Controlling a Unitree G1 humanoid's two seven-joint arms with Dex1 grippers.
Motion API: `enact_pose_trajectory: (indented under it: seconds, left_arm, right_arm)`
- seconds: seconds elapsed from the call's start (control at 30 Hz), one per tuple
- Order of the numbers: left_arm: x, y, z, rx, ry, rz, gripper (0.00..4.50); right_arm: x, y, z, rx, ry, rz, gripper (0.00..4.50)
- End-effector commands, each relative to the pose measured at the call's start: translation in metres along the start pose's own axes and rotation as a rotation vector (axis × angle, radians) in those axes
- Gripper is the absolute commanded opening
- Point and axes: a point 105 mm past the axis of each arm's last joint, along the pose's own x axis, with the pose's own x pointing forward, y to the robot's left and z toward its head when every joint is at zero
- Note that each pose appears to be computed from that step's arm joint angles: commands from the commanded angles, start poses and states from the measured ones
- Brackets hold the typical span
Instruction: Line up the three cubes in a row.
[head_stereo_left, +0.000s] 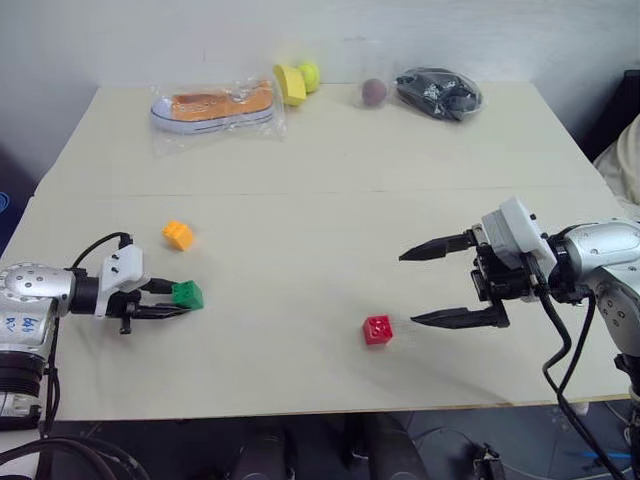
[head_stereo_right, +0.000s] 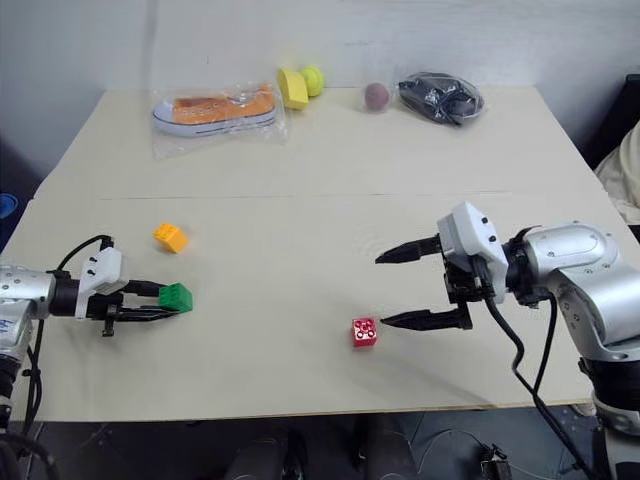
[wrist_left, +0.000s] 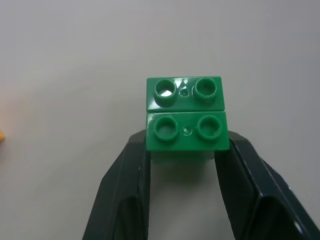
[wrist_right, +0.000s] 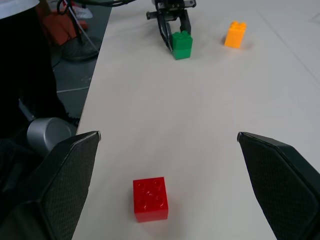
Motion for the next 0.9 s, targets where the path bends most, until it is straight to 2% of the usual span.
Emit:
enact_pose_trajectory:
  seconds: [0.03,0.17,0.3,0.43,0.63,0.9]
  left_arm:
    - [0.008,-0.009,0.023,0.052,-0.058,-0.033,1.47]
    - [0.027,-0.037,0.041,0.111,-0.061,-0.124,1.47]
    - [0.047,-0.063,0.045,0.205,0.025,-0.181,1.47]
    - [0.072,-0.085,0.064,0.241,-0.001,-0.193,1.47]
    - [0.104,-0.082,0.082,0.245,-0.019,-0.147,1.47]
    - [0.13,-0.082,0.087,0.245,0.004,-0.183,1.47]
  right_arm:
    - [-0.003,0.008,0.006,-0.038,0.005,0.029,4.5]
    - [-0.002,0.014,0.0,-0.029,0.025,0.044,4.5]
    - [-0.003,0.024,-0.013,-0.018,0.08,0.072,4.5]
    - [-0.005,0.026,-0.021,-0.023,0.11,0.059,4.5]
    - [-0.002,0.029,-0.023,-0.011,0.102,0.059,4.5]
    - [-0.001,0.029,-0.024,-0.006,0.1,0.041,4.5]
